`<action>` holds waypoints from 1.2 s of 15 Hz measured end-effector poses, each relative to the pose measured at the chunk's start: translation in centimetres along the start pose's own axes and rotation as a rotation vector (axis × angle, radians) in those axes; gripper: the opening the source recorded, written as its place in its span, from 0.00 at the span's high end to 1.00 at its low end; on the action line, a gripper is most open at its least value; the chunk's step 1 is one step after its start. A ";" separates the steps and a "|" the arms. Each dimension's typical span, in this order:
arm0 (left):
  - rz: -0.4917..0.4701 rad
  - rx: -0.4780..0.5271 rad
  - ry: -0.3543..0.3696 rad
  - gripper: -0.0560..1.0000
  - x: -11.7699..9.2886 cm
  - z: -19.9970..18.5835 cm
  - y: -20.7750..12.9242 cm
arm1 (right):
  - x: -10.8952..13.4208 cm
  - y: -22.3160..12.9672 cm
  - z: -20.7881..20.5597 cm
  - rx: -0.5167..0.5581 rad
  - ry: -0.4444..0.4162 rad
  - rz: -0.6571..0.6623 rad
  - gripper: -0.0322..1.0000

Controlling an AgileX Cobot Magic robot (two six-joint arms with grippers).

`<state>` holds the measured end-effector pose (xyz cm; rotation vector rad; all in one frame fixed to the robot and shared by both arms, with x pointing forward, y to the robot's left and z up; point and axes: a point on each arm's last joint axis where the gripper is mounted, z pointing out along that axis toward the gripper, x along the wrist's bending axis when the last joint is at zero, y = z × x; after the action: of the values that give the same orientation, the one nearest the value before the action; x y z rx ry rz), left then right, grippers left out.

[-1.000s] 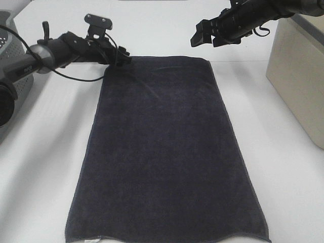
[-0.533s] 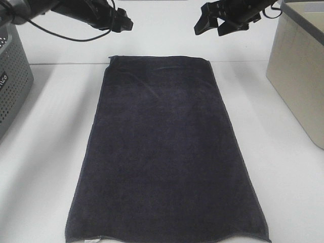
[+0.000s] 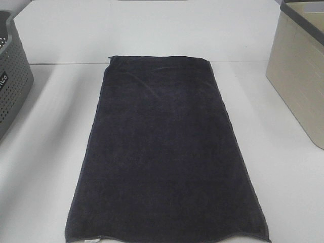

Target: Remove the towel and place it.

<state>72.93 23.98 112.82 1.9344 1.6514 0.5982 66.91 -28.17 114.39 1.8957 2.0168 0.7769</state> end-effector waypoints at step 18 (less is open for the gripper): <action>-0.161 -0.033 0.108 0.32 0.7 -25.2 -27.8 | 2.9 -34.2 -18.7 -0.236 -0.146 0.032 0.24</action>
<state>36.01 30.59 114.21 1.7523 1.8314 0.6721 27.95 -29.16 111.58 1.7985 1.7301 0.8192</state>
